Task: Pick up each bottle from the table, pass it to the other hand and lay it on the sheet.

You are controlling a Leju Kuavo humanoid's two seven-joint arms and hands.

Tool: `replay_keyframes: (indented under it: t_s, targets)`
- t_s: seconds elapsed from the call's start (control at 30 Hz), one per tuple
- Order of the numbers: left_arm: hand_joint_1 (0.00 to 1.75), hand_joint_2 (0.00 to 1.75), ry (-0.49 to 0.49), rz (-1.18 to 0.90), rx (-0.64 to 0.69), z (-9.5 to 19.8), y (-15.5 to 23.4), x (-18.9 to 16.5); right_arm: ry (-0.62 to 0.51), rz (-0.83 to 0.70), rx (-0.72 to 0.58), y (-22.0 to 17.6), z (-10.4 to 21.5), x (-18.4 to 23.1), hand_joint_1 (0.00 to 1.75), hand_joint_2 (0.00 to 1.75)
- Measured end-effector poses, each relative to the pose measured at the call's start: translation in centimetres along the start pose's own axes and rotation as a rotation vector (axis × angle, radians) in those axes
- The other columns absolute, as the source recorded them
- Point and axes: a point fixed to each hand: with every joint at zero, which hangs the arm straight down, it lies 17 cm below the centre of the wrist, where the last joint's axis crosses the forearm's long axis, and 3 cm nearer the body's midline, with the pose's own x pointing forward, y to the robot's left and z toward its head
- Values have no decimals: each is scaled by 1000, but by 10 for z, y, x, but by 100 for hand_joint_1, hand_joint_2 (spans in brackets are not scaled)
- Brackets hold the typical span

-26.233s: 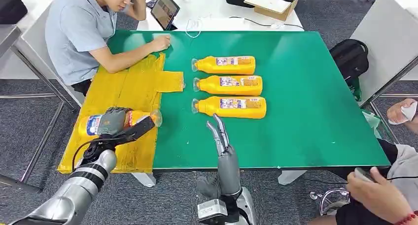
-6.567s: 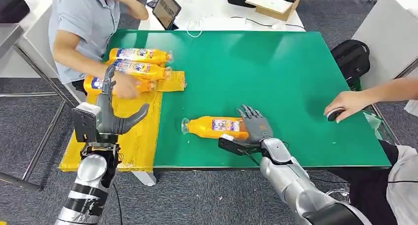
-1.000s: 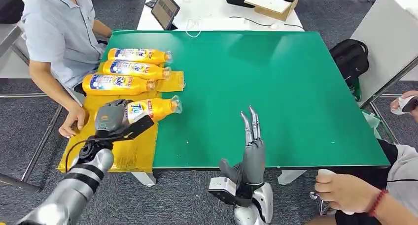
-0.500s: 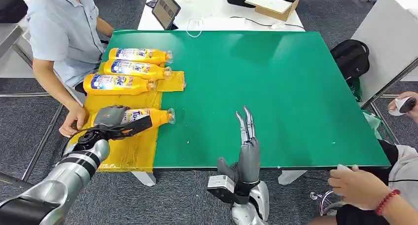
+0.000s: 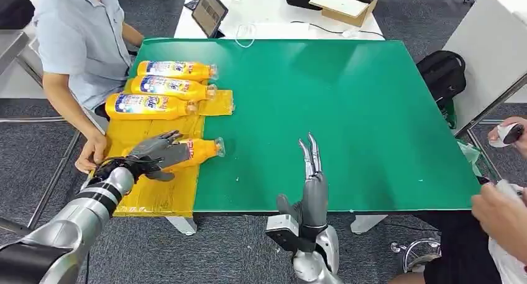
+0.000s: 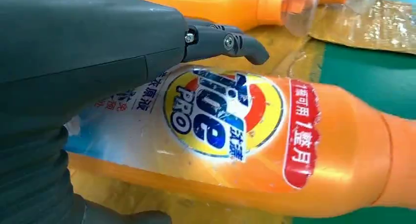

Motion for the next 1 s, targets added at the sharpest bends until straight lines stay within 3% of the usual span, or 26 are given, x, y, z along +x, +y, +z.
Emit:
replay_keyframes:
  t_s: [0.13, 0.3, 0.57, 0.7, 0.87, 0.93, 0.97, 1.0]
  targets:
    - [0, 175, -11, 15, -6, 0, -1, 2, 2, 0, 5, 1, 1, -1, 0, 0]
    - [0, 175, -174, 236, -11, 5, 2, 38, 4, -11, 11, 4, 1, -2, 0, 0]
    - [0, 175, -434, 603, 380, 32, 89, 124, -4, -1, 23, 5, 3, -2, 0, 0]
    - [0, 175, -552, 876, 478, 61, 118, 155, 59, -56, -14, 0, 7, -11, 0, 0]
    - [0, 175, -569, 904, 495, 66, 122, 158, 77, -74, -25, -2, 8, -13, 0, 0]
    - [0, 175, -638, 984, 582, 92, 132, 170, 123, -111, -55, -9, 14, -19, 0, 0]
    - [0, 175, -689, 993, 734, 130, 137, 178, 150, -137, -105, -23, 15, -21, 0, 0]
    - [0, 175, -694, 974, 787, 141, 138, 179, 153, -133, -116, -27, 15, -22, 0, 0]
